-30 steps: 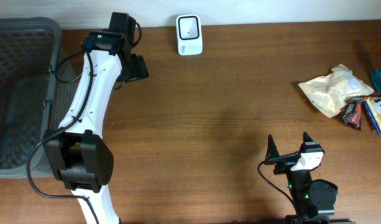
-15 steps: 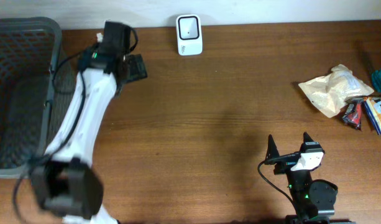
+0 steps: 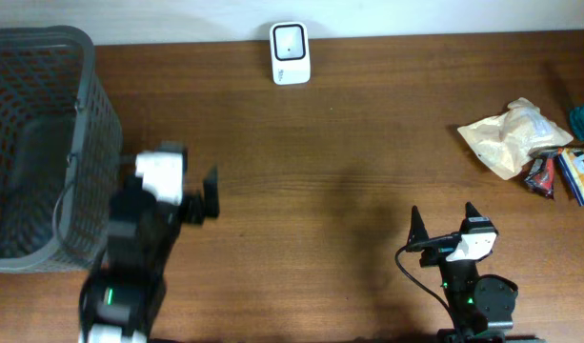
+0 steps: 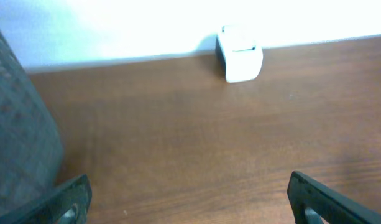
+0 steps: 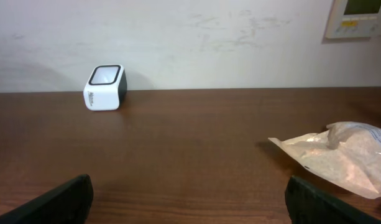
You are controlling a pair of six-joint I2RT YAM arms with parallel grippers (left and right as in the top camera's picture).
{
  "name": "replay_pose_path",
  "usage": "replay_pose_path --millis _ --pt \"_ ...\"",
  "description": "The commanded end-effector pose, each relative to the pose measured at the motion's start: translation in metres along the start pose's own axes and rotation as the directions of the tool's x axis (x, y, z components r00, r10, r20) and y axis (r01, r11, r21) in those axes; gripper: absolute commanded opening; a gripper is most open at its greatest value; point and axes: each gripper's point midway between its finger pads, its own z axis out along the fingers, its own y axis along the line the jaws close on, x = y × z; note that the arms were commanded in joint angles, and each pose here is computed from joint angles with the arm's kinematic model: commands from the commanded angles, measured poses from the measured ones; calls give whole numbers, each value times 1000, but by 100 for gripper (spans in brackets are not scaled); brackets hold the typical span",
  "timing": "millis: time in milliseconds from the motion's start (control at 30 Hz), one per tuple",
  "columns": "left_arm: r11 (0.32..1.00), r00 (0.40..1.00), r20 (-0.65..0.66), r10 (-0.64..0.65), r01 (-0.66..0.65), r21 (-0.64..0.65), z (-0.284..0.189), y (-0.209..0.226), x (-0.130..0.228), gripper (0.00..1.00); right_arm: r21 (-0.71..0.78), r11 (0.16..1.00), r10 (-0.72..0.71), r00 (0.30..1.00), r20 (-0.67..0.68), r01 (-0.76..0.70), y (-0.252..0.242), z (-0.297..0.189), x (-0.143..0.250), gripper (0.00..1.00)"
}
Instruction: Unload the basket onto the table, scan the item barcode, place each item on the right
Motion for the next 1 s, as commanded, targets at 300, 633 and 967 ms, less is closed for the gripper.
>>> replay_pose_path --millis 300,633,967 --pt "994 972 215 95 -103 23 -44 -8 51 99 1 1000 -7 1000 -3 7 0 0 3 98" --pt "996 944 317 91 -84 -36 -44 5 66 99 1 1000 -7 1000 -3 7 0 0 3 99" --pt "992 938 334 89 -53 -115 -31 25 80 99 1 1000 -7 1000 -3 7 0 0 3 98"
